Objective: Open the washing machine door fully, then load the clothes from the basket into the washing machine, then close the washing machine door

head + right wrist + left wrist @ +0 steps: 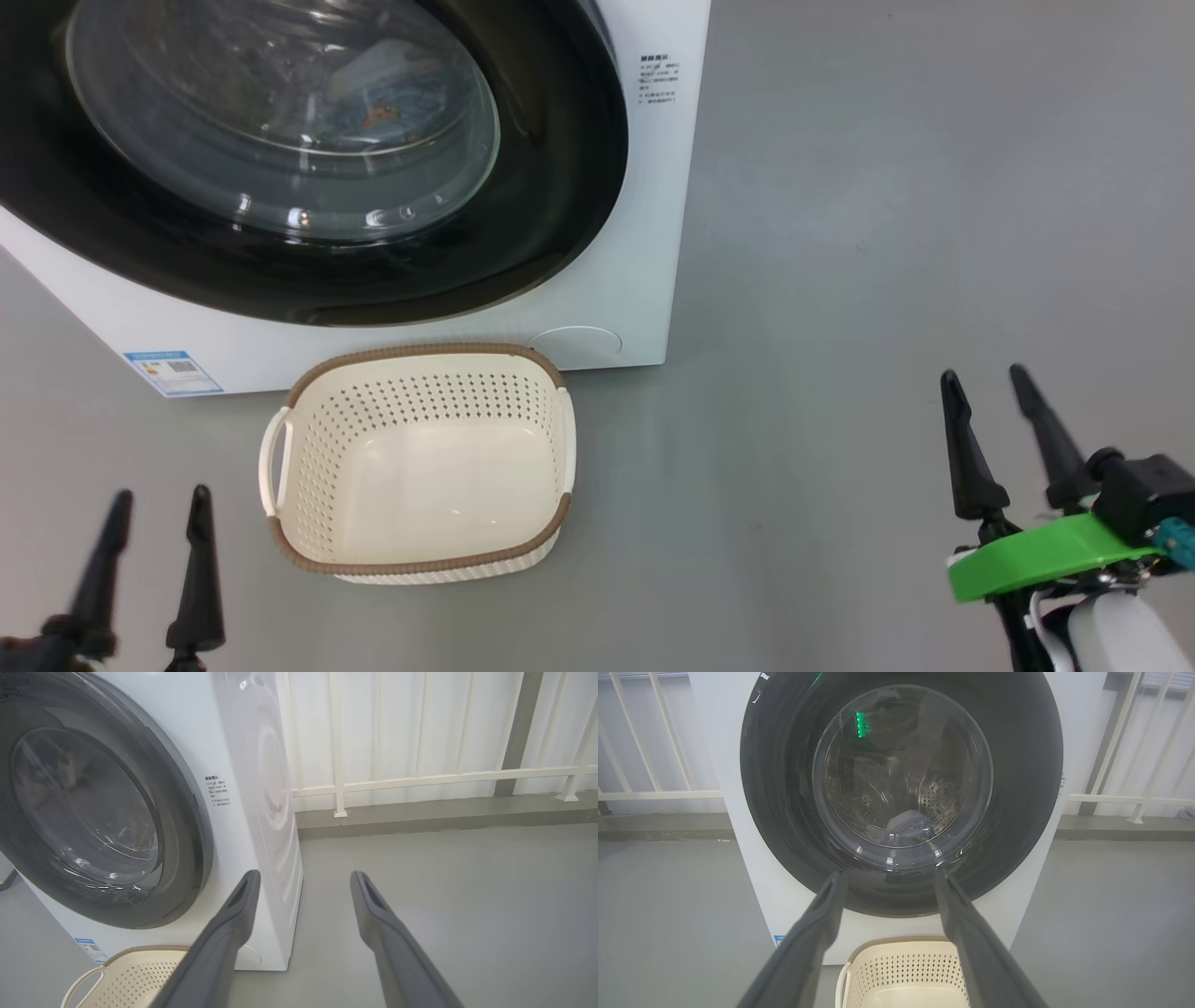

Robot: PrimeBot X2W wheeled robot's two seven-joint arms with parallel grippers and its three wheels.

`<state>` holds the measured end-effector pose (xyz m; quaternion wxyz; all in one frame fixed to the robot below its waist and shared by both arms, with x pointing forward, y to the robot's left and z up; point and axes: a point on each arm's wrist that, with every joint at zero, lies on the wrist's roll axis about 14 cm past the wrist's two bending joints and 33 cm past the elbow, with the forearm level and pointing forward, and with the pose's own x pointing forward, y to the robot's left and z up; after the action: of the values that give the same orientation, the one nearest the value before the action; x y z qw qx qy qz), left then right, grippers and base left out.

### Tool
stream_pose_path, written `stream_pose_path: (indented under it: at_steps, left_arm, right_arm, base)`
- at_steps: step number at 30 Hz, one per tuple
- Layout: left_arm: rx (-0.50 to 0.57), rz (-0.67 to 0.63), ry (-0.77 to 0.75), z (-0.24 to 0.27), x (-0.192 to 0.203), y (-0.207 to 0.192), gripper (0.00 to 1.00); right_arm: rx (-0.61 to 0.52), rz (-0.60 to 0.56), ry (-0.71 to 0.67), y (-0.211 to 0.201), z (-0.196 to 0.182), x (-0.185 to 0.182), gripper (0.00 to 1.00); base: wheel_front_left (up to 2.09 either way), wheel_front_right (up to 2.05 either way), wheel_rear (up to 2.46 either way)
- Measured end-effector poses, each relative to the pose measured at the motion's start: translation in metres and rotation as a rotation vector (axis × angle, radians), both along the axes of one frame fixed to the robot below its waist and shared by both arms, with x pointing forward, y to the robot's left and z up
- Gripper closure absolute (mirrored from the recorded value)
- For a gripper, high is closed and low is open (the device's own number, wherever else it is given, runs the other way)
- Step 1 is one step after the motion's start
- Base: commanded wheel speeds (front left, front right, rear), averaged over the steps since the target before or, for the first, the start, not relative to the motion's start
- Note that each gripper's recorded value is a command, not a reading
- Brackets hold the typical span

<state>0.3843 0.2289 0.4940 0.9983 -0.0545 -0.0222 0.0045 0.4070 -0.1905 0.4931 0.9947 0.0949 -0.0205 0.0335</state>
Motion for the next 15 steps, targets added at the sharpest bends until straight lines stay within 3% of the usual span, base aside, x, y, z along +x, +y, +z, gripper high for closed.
stream_pose_path:
  at_steps: [7,15]
  left_arm:
    - [-0.067,-0.002,0.075,-0.025,-0.005,-0.015,1.00]
    - [-0.151,0.017,0.080,-0.025,-0.007,-0.013,1.00]
  right_arm:
    - [0.040,0.002,0.114,0.010,-0.035,-0.015,1.00]
    - [0.119,-0.018,0.122,0.007,-0.035,-0.016,1.00]
  base:
    - [0.00,0.00,0.00]
    - [0.00,0.00,0.00]
